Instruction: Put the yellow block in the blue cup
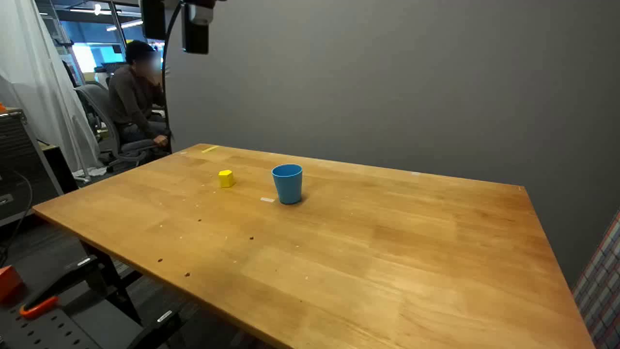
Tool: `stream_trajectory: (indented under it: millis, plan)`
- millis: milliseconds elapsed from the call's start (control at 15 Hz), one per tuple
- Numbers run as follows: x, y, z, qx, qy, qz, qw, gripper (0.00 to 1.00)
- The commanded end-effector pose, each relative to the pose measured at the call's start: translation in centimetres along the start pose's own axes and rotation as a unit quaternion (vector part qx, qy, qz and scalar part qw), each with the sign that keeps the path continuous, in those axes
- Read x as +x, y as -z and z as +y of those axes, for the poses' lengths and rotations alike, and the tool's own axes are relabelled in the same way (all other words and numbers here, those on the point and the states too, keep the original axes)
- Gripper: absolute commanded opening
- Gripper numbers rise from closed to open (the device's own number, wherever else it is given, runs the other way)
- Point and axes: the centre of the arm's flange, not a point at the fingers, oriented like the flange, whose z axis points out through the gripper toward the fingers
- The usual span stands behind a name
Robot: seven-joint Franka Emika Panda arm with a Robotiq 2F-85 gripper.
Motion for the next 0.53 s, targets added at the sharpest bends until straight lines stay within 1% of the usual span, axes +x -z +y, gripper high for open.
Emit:
stream_trajectory:
  millis: [0, 267, 333, 400, 467]
  plan:
    - [0.0, 0.2, 0.0, -0.001, 0.0, 0.002, 1.0, 1.0]
    - [0.1, 0.8, 0.0, -0.002, 0.0, 0.009, 1.0, 1.0]
    - [-0.3, 0.9, 0.4, 0.005, -0.002, 0.005, 1.0, 1.0]
    - [1.3, 0.6, -0.2, -0.002, -0.005, 0.001, 1.0, 1.0]
    - [2.5, 0.3, -1.2, -0.01, 0.006, -0.006, 0.9999, 1.0]
